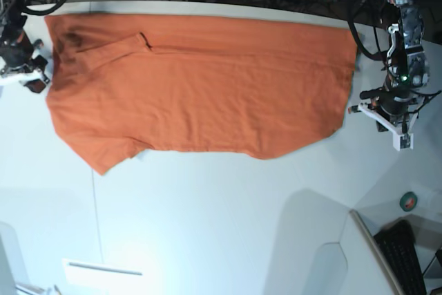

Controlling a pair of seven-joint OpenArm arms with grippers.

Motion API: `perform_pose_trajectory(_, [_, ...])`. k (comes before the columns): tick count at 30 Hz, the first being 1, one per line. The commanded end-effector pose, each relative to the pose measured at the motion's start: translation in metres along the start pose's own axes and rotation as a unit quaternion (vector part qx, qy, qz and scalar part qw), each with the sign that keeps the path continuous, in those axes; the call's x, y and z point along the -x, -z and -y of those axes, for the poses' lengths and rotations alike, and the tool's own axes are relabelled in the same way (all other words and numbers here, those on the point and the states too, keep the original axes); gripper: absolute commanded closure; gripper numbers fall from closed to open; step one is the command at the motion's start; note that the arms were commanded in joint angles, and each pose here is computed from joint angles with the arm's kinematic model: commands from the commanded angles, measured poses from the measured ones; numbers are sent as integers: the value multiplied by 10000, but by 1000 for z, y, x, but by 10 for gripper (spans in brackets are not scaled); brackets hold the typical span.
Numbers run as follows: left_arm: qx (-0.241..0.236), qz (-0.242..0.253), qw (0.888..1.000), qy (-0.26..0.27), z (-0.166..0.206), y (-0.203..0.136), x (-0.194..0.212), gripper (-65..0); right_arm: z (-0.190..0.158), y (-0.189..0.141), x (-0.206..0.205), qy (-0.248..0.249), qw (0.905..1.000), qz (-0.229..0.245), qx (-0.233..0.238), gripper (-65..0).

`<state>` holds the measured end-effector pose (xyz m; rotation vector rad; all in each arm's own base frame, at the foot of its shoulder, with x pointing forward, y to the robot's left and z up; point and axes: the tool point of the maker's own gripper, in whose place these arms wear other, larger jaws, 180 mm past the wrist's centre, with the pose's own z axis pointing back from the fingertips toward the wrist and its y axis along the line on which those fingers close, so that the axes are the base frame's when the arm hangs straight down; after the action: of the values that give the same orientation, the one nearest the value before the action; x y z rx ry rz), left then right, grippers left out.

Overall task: Layout the t-shirt on the table in an organized manner, then fold the t-shirt properly
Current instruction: 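Release the shirt and raise both grippers, then lower both grippers onto the shirt body and grasp the fabric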

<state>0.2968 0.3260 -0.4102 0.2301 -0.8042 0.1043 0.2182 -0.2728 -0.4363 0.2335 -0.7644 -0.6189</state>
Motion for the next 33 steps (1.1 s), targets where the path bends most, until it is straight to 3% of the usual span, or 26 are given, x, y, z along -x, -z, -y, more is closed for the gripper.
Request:
perform_pose_trajectory(1, [97,268,9996,52,7,4,-25,0,-12,1,-13,-118,9996,179,-184,0])
perform_pose_trajectory(6, [584,26,9973,443,56,16,-46,0,-39,10,-4,-282,9984,34,-484,0])
perform_pose_trajectory(10, [800,-201,9940,714,81,18,-57,-263,-43,11,1,-313,9981,-40,-532,0])
perform_pose_trajectory(17, [1078,-373,9877,1067,105,20,-67,-365,-42,12,2,-307,9981,-51,-524,0])
perform_pose_trajectory(19, [1299,-663,9801,1344,109,23,-61,-425,-42,12,2,-307,9981,-51,-524,0])
perform_pose_trajectory(23, [1702,-1026,9648,1725,113,31,-43,-606,-42,12,2,-307,9981,-51,-524,0])
perform_pose_trajectory(30, [1950,-1447,9529,1817,115,45,-26,-624,-42,12,2,-307,9981,-51,-524,0])
perform_pose_trajectory(33, [2144,-1722,9392,2057,122,49,-12,-622,-42,12,2,-307,9981,-51,-524,0])
